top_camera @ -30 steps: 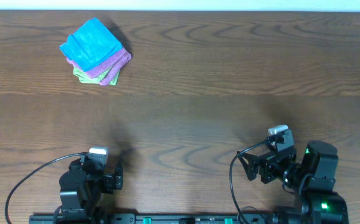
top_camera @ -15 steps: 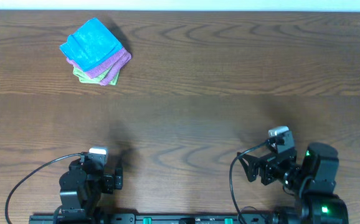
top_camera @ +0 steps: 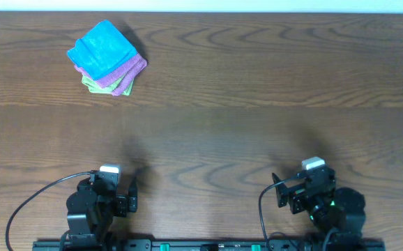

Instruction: Fold the cloth

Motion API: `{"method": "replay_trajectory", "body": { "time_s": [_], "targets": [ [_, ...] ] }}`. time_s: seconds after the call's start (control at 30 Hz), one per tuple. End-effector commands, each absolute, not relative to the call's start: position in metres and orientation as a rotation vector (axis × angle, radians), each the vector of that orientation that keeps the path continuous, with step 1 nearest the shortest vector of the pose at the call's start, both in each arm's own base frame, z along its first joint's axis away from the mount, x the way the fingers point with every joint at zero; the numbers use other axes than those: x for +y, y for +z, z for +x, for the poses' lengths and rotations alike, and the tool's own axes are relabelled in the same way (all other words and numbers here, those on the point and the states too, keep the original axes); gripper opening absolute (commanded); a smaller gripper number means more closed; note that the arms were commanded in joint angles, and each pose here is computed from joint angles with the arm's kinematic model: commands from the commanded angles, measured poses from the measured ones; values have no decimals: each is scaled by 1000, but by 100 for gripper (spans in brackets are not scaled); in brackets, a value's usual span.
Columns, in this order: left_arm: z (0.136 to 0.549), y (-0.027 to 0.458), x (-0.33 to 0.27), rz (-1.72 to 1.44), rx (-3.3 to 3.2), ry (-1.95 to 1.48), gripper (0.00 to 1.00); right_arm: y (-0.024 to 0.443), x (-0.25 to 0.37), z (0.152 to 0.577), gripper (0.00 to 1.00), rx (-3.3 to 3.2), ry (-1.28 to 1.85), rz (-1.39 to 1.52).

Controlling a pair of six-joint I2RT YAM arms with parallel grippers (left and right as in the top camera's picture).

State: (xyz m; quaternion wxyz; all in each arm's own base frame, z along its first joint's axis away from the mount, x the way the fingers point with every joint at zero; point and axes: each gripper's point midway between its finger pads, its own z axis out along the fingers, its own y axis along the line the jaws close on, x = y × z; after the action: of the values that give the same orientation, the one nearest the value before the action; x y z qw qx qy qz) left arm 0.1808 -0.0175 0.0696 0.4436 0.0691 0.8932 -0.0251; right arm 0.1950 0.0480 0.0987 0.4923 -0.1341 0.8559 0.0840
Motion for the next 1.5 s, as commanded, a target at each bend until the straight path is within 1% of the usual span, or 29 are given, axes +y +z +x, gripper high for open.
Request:
{"method": "replay_trajectory", "body": {
  "time_s": [0.0, 0.2, 0.33, 0.93, 1.1, 1.47],
  "targets": [
    [179, 60, -15, 154, 2242, -54, 96, 91, 38, 198, 99, 2071, 144, -266],
    [179, 60, -15, 154, 2242, -54, 95, 78, 11, 195, 99, 2147, 71, -16],
    [179, 60, -15, 154, 2242, -54, 95, 77, 10, 194, 99, 2153, 105, 55],
    [179, 60, -15, 154, 2242, -54, 95, 79, 14, 195, 99, 2146, 132, 51],
    [179, 60, -15, 154, 2242, -54, 95, 79, 4, 195, 99, 2144, 70, 86],
    [179, 60, -15, 154, 2242, -54, 95, 78, 4, 195, 99, 2149, 68, 82]
  ]
}}
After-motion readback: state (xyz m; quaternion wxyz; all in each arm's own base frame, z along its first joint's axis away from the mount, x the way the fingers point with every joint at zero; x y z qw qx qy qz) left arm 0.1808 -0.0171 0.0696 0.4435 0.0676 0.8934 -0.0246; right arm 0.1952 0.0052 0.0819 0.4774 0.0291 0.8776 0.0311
